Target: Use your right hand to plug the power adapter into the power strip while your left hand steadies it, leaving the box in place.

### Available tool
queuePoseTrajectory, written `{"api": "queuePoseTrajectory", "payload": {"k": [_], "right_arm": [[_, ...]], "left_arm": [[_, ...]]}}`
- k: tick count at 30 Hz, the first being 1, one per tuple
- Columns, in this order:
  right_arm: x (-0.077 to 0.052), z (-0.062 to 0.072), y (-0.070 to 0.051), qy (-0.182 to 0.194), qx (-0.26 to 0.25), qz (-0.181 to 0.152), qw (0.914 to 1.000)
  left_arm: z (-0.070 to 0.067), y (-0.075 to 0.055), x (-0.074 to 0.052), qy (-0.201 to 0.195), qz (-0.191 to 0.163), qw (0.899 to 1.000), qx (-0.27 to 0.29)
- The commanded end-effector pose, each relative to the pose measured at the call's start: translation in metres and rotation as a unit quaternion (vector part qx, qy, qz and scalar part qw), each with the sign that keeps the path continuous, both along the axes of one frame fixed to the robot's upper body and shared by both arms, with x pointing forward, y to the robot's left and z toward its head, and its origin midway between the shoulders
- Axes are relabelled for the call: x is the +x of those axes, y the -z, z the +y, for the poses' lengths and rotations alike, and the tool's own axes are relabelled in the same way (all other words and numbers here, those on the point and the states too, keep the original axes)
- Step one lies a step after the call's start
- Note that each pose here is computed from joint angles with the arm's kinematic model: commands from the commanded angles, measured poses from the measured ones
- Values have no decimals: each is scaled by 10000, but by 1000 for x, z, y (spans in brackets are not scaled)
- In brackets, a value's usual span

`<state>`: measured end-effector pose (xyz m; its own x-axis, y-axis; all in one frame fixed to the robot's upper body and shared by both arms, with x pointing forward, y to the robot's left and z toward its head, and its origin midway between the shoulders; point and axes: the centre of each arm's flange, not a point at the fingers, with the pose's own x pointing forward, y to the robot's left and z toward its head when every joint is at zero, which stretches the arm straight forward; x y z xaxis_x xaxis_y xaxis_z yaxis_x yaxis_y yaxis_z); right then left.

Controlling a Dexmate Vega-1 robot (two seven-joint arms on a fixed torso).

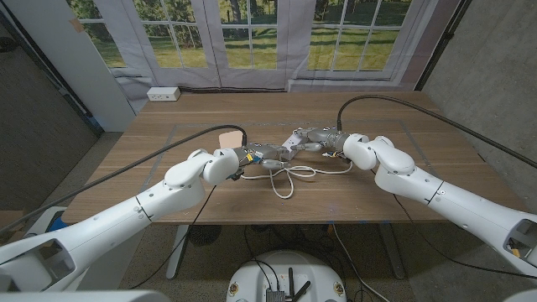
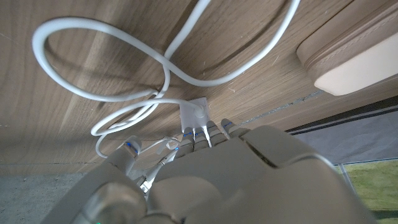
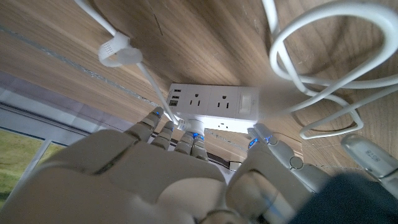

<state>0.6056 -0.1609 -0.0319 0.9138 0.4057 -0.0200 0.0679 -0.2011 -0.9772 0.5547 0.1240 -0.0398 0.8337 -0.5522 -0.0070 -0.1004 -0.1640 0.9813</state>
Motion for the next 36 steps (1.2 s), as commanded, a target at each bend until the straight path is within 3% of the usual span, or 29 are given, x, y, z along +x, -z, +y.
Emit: {"api": "queuePoseTrajectory", "payload": {"k": [1, 9, 36], "right_arm": [[3, -3, 2, 50, -23, 51, 10000], [4, -3, 0, 17, 32, -1, 10000], [-7, -5, -30, -276, 668, -463, 9963]], "left_arm": [[-1, -3, 1, 29, -21, 10000, 17], [-1, -3, 3, 25, 7, 10000, 24], [-1, -5, 7, 18, 21, 10000, 3]]}}
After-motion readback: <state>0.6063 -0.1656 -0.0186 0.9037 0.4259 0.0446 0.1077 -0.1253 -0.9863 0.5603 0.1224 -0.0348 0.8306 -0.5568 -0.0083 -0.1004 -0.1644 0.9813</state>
